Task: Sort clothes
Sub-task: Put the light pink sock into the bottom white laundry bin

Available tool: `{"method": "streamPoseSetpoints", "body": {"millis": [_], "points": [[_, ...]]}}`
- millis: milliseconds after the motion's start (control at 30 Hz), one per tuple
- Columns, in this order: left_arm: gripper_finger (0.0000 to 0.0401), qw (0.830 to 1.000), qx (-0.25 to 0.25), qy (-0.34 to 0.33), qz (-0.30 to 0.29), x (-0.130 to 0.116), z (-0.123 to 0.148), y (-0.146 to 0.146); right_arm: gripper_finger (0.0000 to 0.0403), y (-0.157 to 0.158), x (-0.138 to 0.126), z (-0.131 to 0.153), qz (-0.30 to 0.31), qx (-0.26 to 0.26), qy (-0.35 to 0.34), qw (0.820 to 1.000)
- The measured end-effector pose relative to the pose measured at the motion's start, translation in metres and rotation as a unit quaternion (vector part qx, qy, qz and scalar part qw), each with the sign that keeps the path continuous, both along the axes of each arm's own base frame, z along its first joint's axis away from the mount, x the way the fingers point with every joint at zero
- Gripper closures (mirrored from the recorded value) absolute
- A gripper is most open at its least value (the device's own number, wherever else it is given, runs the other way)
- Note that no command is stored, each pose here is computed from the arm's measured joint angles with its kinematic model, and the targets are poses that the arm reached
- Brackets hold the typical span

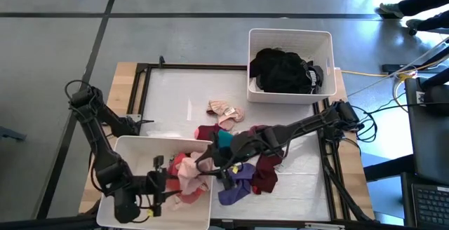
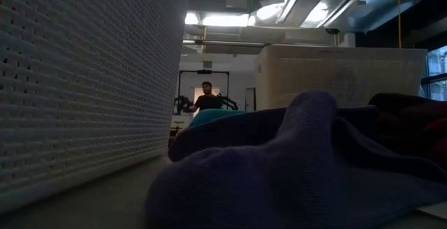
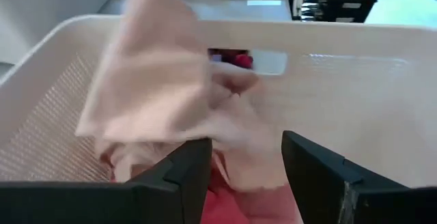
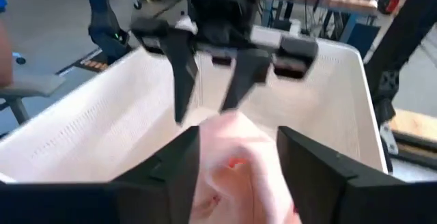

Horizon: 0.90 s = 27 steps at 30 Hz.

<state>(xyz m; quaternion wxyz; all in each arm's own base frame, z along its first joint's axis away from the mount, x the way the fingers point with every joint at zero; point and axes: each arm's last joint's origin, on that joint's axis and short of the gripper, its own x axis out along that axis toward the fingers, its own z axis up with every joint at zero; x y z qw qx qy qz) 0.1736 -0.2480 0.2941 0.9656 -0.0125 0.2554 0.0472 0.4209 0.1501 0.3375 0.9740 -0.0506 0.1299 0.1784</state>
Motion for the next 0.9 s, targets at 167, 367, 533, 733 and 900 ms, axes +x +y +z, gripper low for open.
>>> {"method": "streamPoseSetpoints", "body": {"millis": [167,367,533,733,900], "points": [[0.0232,0.999,-0.026,0.024,0.033,-0.014,-0.006,0.002,0.0171,-0.002,-0.005,0.002,-0.002,-0.006,0.017,1.0],[0.0232,0.99,-0.036,0.05,0.126,-0.019,-0.014,0.022,0.0168,-0.019,-0.038,0.033,-0.085,-0.044,0.04,0.995],[0.0232,0.989,-0.03,0.05,0.136,-0.013,-0.014,0.026,0.0179,-0.039,-0.074,0.043,-0.197,-0.105,0.119,0.967],[0.0232,0.987,-0.022,0.051,0.149,-0.006,-0.014,0.032,0.0185,-0.052,-0.09,0.015,-0.28,-0.17,0.233,0.916],[0.0232,0.987,-0.011,0.052,0.155,0.0,-0.014,0.037,0.0186,-0.062,-0.087,-0.025,-0.296,-0.196,0.272,0.894]]}}
